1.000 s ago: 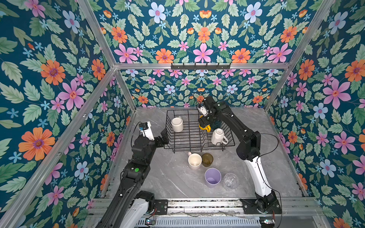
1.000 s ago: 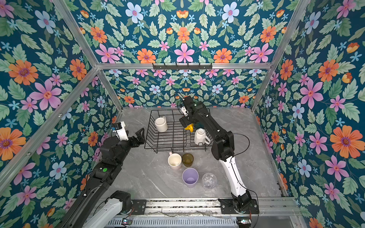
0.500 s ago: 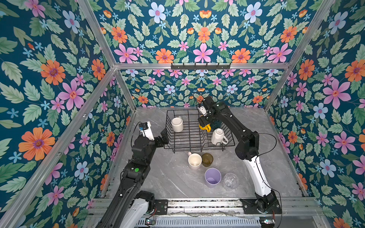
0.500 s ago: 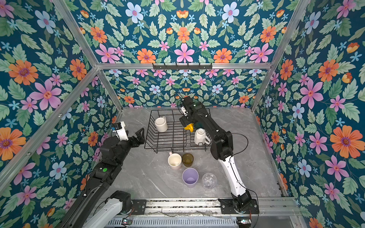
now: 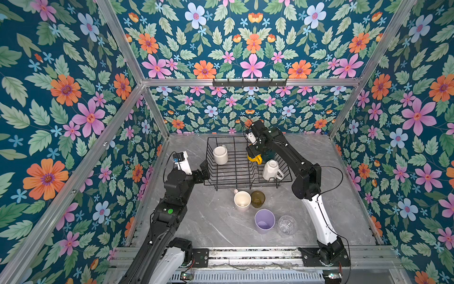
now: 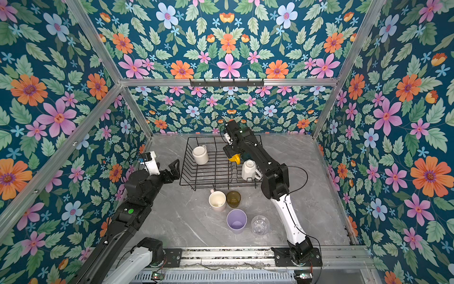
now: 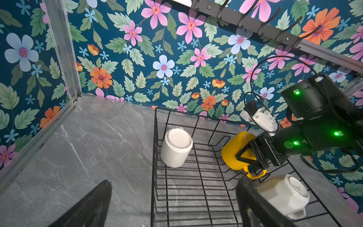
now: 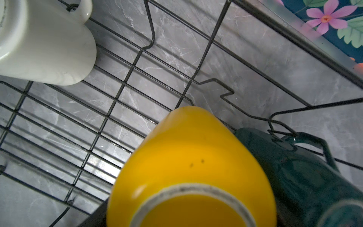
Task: Load cups into a dish rack
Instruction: Place the cup upside down at the dish rack, then pick up the cup from the dish rack, then place the cup on the dish rack.
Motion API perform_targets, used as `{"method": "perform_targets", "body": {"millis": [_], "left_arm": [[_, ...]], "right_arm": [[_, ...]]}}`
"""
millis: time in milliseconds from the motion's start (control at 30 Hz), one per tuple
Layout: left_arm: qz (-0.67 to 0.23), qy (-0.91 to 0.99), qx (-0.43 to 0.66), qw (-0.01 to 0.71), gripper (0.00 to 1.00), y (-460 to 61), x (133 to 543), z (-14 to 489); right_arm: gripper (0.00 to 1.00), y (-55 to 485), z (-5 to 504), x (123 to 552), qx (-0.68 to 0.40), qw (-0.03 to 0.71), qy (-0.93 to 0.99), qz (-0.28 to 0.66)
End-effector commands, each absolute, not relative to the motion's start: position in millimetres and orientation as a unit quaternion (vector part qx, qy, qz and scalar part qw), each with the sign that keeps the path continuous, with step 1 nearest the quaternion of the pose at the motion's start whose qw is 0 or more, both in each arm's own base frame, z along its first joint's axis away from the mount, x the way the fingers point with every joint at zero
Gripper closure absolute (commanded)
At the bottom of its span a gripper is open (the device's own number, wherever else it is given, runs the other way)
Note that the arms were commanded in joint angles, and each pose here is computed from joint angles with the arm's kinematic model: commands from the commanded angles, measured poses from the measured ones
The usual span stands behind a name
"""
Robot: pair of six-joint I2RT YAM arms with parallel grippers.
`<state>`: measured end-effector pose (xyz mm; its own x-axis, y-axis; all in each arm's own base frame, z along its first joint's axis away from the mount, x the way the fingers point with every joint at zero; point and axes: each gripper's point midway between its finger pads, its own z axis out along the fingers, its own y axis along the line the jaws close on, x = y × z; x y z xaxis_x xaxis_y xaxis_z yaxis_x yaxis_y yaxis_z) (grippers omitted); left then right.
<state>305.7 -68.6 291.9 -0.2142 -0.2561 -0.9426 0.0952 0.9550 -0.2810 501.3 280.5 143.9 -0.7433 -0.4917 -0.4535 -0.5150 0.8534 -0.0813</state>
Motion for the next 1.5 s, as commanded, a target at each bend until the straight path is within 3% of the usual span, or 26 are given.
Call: {"method": "perform_targets", "body": {"millis": [0,167,633,1467], "left_arm": [[-0.144,0.759,-0.056,0.633,0.01,-67.8,306.4,298.6],[-0.143,0.759,-0.057,0.633,0.01,-67.5,305.8,298.3],[-0.142,0.759,-0.059,0.633,0.0,-66.3,305.1,297.5],[-0.144,0.759,-0.059,0.633,0.0,-66.9,304.0,296.3]], "right_arm": [[0.17,284.7,149.9,509.9,-0.269,0.257,0.928,0.024],[0.18,285.1,147.4,512.2,-0.268,0.258,0.928,0.022],[0.6,282.1,164.6,507.6,-0.281,0.266,0.922,0.019],[0.7,283.7,189.4,475.7,-0.318,0.257,0.912,0.022]]}}
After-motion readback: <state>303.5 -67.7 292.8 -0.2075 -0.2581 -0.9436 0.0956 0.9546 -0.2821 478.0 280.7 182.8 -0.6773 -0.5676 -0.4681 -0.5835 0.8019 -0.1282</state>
